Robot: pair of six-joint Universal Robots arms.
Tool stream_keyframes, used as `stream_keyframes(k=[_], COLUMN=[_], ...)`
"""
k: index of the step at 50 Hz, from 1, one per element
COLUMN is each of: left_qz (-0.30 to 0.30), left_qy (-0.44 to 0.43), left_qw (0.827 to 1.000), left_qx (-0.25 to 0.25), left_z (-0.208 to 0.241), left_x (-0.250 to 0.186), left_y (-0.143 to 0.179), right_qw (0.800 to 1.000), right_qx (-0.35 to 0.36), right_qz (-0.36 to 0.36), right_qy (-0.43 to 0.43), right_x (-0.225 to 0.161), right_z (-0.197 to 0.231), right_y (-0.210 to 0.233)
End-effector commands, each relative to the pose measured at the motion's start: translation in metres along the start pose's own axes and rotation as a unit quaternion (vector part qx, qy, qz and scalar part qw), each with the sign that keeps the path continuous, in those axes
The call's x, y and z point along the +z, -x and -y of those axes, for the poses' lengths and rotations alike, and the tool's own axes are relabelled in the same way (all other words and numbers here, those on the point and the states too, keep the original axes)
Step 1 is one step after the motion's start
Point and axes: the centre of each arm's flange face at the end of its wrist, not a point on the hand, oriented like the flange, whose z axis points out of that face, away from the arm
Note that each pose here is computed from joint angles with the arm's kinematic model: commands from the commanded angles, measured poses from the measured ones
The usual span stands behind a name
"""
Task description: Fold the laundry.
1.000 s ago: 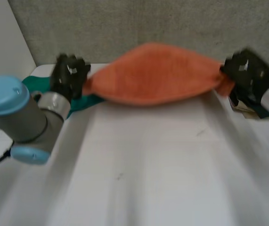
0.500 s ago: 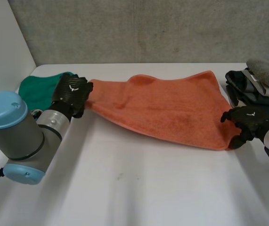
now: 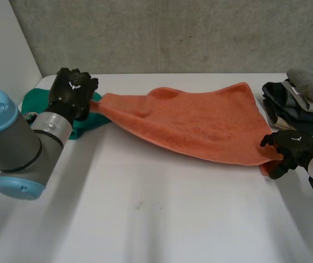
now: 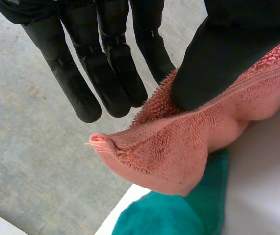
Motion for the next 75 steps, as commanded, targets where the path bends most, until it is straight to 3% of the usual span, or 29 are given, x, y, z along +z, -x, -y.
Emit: stream_keyframes(k=[1, 12, 18, 23, 30, 38, 43, 50, 54, 57, 61, 63, 65, 66, 70, 75], left_qz=[0.008, 0.014, 0.019, 0.029, 0.026, -0.002, -0.020, -0.082, -0.096, -0.074, 0.000, 0.067, 0.115, 0.159, 0.232, 0.221], left_qy=[-0.015, -0.017, -0.007, 0.019, 0.035, 0.072, 0.099, 0.180, 0.200, 0.173, 0.079, -0.014, -0.079, -0.134, -0.233, -0.219], left_qw=[0.999, 0.999, 0.999, 0.999, 0.999, 0.996, 0.991, 0.977, 0.972, 0.979, 0.992, 0.992, 0.984, 0.972, 0.938, 0.947], left_qx=[-0.030, -0.043, -0.041, -0.034, -0.012, 0.050, 0.084, 0.077, 0.074, 0.079, 0.095, 0.102, 0.109, 0.110, 0.106, 0.080], left_z=[0.013, 0.018, 0.025, 0.043, 0.088, 0.111, 0.096, 0.038, 0.006, -0.004, 0.016, 0.047, 0.068, 0.085, 0.121, 0.115], left_x=[0.008, 0.011, 0.002, -0.024, -0.073, -0.116, -0.110, -0.073, -0.038, -0.004, 0.041, 0.063, 0.073, 0.079, 0.078, 0.072], left_y=[0.009, 0.014, 0.024, 0.051, 0.073, 0.077, 0.071, 0.044, 0.032, 0.035, 0.055, 0.076, 0.090, 0.103, 0.126, 0.123], right_qw=[0.999, 0.999, 0.996, 0.980, 0.960, 0.954, 0.952, 0.955, 0.951, 0.947, 0.931, 0.904, 0.878, 0.847, 0.780, 0.780], right_qx=[-0.025, -0.027, -0.033, -0.086, -0.176, -0.235, -0.282, -0.289, -0.298, -0.304, -0.308, -0.306, -0.303, -0.297, -0.283, -0.283], right_qz=[-0.010, -0.025, -0.079, -0.140, -0.167, -0.155, -0.114, -0.068, -0.079, -0.105, -0.175, -0.233, -0.274, -0.312, -0.370, -0.361], right_qy=[-0.024, -0.011, -0.021, -0.114, -0.138, -0.098, -0.038, 0.025, 0.031, 0.000, -0.094, -0.185, -0.251, -0.312, -0.419, -0.426], right_x=[0.013, 0.033, 0.029, -0.030, -0.115, -0.165, -0.146, -0.096, -0.058, -0.038, -0.015, -0.010, -0.013, -0.019, -0.039, -0.038], right_z=[-0.006, -0.016, 0.002, 0.088, 0.166, 0.192, 0.174, 0.142, 0.128, 0.134, 0.167, 0.202, 0.226, 0.247, 0.284, 0.283], right_y=[0.004, 0.001, -0.015, -0.031, -0.028, -0.018, -0.008, 0.014, 0.019, 0.016, 0.003, -0.007, -0.012, -0.018, -0.023, -0.015])
